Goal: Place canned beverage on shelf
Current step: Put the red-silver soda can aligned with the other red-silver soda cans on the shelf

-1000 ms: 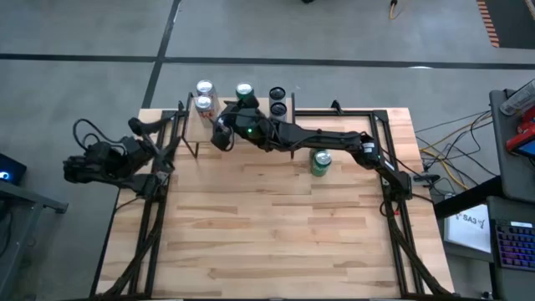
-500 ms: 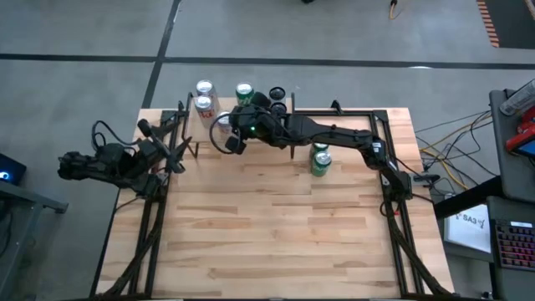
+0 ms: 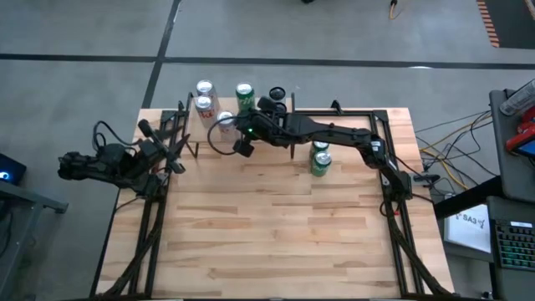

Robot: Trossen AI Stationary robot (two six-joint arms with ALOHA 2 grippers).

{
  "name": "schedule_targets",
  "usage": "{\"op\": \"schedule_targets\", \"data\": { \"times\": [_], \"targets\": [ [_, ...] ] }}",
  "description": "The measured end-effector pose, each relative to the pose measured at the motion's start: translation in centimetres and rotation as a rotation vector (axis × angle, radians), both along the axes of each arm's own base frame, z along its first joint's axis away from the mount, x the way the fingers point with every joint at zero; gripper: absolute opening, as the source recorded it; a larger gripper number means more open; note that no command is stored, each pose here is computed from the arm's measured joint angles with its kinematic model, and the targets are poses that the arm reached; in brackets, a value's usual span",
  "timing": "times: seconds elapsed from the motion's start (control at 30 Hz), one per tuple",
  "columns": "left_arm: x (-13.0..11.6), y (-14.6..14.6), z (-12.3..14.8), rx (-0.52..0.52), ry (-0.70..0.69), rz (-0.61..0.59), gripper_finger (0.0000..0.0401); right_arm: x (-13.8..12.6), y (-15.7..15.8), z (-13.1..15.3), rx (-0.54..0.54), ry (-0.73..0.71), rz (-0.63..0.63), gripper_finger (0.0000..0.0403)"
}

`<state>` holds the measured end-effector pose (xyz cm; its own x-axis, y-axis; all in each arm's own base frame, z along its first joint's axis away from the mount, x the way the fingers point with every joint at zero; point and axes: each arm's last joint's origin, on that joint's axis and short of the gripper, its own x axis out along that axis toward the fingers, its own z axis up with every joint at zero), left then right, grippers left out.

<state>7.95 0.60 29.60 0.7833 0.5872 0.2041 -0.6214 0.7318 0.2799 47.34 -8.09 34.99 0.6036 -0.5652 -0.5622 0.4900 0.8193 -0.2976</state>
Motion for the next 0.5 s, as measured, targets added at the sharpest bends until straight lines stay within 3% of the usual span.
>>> {"op": "schedule_targets", "data": {
  "times": [0.4, 0.5],
  "targets": [
    [0.02, -0.01, -0.05, 0.002, 0.004, -0.003, 0.0009, 0.54, -0.53, -0.64, -0.009, -0.033, 0.024, 0.0012],
    [0.02, -0.01, -0.05, 0.002, 0.005, -0.003, 0.0003, 0.68, -0.53, -0.55, -0.011, -0.048, 0.033, 0.0012]
  ]
}}
